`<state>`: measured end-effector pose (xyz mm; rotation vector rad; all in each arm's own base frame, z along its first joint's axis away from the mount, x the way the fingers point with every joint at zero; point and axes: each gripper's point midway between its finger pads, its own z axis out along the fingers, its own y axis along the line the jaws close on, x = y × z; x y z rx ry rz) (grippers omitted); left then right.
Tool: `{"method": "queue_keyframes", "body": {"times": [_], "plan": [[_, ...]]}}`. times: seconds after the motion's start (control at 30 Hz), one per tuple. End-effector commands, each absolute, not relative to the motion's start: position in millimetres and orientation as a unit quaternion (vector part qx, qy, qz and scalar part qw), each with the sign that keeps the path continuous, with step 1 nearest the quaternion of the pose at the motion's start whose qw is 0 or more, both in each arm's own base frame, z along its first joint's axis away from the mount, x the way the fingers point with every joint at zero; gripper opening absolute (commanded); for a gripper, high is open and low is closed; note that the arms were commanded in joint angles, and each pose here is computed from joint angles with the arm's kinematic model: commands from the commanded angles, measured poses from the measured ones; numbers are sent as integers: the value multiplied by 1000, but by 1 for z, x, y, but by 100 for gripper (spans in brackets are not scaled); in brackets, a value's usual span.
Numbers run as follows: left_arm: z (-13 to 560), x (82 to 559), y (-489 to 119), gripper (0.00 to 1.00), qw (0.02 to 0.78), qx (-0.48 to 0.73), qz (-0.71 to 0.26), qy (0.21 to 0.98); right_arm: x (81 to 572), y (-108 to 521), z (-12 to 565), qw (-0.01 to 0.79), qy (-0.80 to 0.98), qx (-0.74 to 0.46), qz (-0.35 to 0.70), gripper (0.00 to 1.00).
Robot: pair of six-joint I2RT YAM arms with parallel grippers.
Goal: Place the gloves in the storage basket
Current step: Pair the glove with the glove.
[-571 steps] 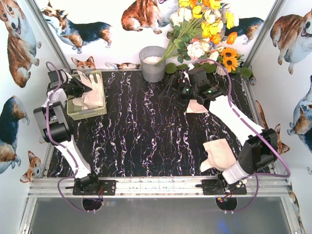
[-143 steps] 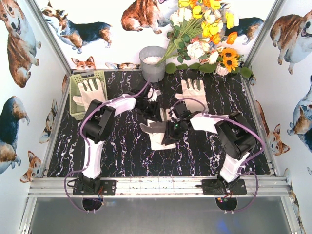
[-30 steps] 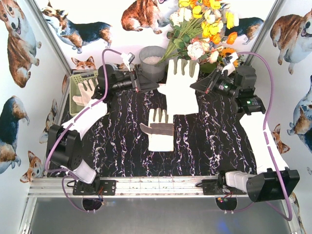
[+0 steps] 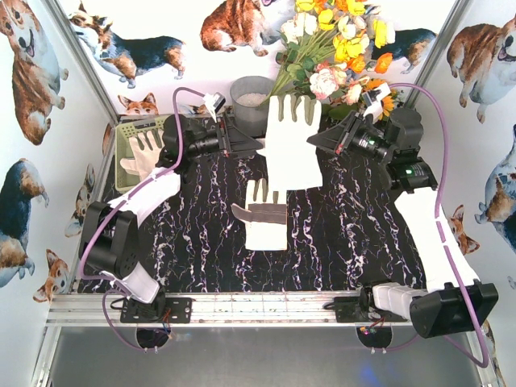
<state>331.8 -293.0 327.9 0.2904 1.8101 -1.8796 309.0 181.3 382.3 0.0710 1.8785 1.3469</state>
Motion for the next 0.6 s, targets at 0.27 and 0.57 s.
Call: {"method": "queue_keyframes", "body": {"times": [0.27, 0.57], "plan": [[341, 333, -292, 37, 285, 122, -697, 647, 307, 187, 392, 415, 730, 4, 542, 0], [256, 348, -272, 0, 303, 87, -547, 776, 310, 181, 292, 356, 829, 65, 426, 0]]}}
